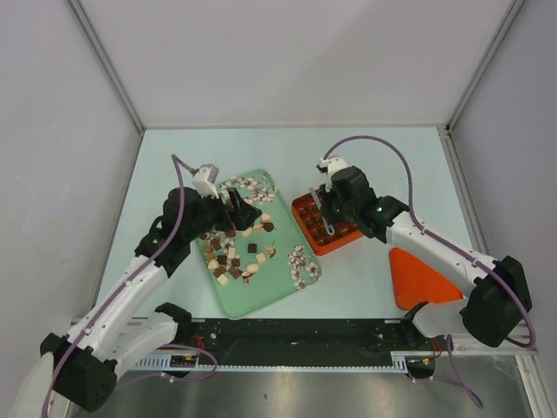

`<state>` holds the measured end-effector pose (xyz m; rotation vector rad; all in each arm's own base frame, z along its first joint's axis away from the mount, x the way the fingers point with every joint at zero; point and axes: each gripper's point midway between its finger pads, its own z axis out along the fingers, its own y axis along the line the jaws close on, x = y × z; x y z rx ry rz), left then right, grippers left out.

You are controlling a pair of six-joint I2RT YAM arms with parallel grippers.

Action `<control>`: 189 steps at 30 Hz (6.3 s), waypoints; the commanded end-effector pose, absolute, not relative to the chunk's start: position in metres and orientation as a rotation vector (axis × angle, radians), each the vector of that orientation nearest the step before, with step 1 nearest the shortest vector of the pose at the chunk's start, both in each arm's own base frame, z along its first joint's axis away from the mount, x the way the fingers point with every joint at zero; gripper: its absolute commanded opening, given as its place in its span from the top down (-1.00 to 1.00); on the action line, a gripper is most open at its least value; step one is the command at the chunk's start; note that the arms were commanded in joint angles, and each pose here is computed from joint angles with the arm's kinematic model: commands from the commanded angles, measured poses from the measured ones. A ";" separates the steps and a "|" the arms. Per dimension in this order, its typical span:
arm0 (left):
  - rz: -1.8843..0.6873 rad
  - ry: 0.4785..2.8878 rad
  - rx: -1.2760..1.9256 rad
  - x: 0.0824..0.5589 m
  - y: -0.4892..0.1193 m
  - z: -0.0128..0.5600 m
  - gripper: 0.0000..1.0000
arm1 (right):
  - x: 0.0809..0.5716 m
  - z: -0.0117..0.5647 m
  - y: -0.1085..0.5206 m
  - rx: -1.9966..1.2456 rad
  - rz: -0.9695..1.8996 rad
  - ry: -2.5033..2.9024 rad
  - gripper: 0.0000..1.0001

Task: Pack the chocolate
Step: Pick up the clamp at the center of the board, then adjust the clamp.

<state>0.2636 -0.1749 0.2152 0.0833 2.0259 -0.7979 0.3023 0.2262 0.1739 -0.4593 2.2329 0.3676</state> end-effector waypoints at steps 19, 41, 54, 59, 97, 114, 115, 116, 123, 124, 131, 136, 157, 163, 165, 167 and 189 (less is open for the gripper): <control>-1.170 1.928 -0.247 0.267 -0.244 0.208 -0.81 | 0.233 0.198 0.346 -0.772 0.687 1.993 1.00; -1.249 1.951 -0.335 0.266 -0.253 0.189 0.28 | 0.225 0.193 0.354 -0.795 0.755 1.963 1.00; -1.353 1.934 -0.492 0.260 -0.251 0.181 0.99 | 0.223 0.196 0.348 -0.743 0.781 1.920 0.68; -1.465 1.901 -0.619 0.257 -0.253 0.183 0.99 | 0.216 0.224 0.345 -0.672 0.874 1.755 0.08; -1.724 1.758 -0.817 0.250 -0.250 0.214 0.99 | 0.210 0.199 0.345 -0.594 0.622 1.610 0.19; -1.349 1.807 -0.681 0.265 -0.217 0.209 -0.23 | 0.199 0.192 0.352 -0.728 0.628 1.677 0.91; -1.309 1.785 -0.649 0.265 -0.209 0.219 -0.32 | 0.198 0.190 0.353 -0.729 0.640 1.693 0.92; -1.147 1.818 -0.621 0.271 -0.192 0.207 -0.48 | 0.195 0.183 0.352 -0.757 0.641 1.723 0.94; -0.505 1.714 -0.326 0.282 -0.112 0.282 -1.00 | 0.191 0.154 0.352 -0.855 0.613 1.891 0.96; -0.445 1.719 -0.292 0.282 -0.106 0.286 -1.00 | 0.192 0.150 0.351 -0.855 0.606 1.915 0.96; -0.154 1.640 -0.066 0.290 -0.080 0.330 -0.99 | 0.190 0.123 0.358 -0.885 0.564 2.085 0.97; -0.109 1.649 -0.072 0.295 -0.073 0.314 -1.00 | 0.195 0.108 0.364 -0.894 0.511 2.143 0.97; -0.040 1.678 -0.101 0.292 -0.050 0.296 -1.00 | 0.187 0.099 0.366 -0.684 0.472 2.334 0.80; -0.039 1.685 -0.096 0.293 -0.051 0.293 -1.00 | 0.185 0.101 0.371 -0.638 0.510 2.348 0.71; -0.040 1.685 -0.095 0.293 -0.051 0.293 -1.00 | 0.186 0.103 0.371 -0.620 0.510 2.343 0.70; -0.044 1.686 -0.094 0.293 -0.051 0.293 -1.00 | 0.186 0.106 0.370 -0.601 0.512 2.341 0.70; -0.048 1.681 -0.089 0.291 -0.052 0.294 -1.00 | 0.183 0.114 0.379 -0.594 0.563 2.318 0.22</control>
